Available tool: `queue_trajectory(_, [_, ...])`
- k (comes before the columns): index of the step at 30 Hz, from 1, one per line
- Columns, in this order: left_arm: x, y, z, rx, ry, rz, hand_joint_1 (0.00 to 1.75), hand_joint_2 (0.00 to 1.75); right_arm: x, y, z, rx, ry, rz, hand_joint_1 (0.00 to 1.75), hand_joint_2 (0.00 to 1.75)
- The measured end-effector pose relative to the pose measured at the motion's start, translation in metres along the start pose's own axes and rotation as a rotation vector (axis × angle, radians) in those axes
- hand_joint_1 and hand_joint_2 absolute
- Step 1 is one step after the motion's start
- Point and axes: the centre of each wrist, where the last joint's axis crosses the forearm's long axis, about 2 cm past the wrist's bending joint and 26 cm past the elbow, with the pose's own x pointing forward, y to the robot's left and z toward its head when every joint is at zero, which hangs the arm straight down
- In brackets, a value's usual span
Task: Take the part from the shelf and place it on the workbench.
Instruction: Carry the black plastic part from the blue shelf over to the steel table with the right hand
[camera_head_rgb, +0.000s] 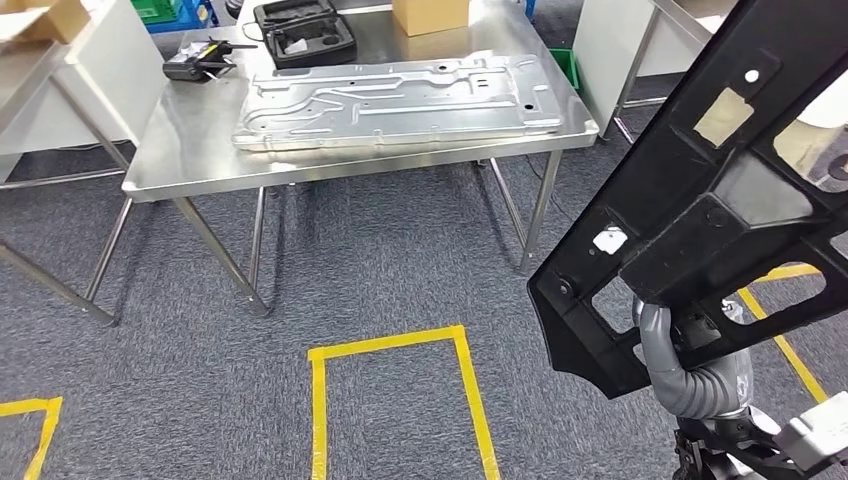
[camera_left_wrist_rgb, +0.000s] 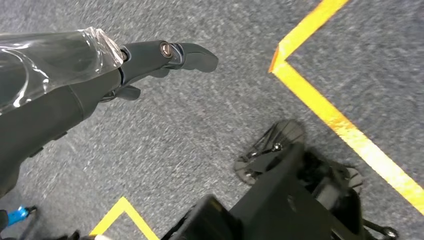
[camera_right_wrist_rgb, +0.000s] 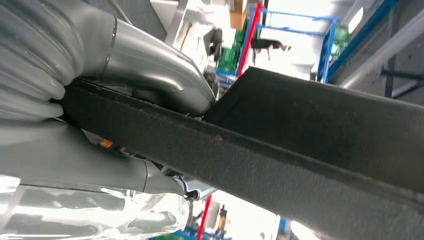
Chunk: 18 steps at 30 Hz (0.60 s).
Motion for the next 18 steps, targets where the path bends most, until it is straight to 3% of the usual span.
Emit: queue_trajectory(18, [-0.0017, -0.0009, 0.0005, -0.003, 0.009, 0.014, 0.0, 1.75, 0.0009, 0.0, -0.0036, 0.002, -0.018, 0.021, 1.75, 1.75])
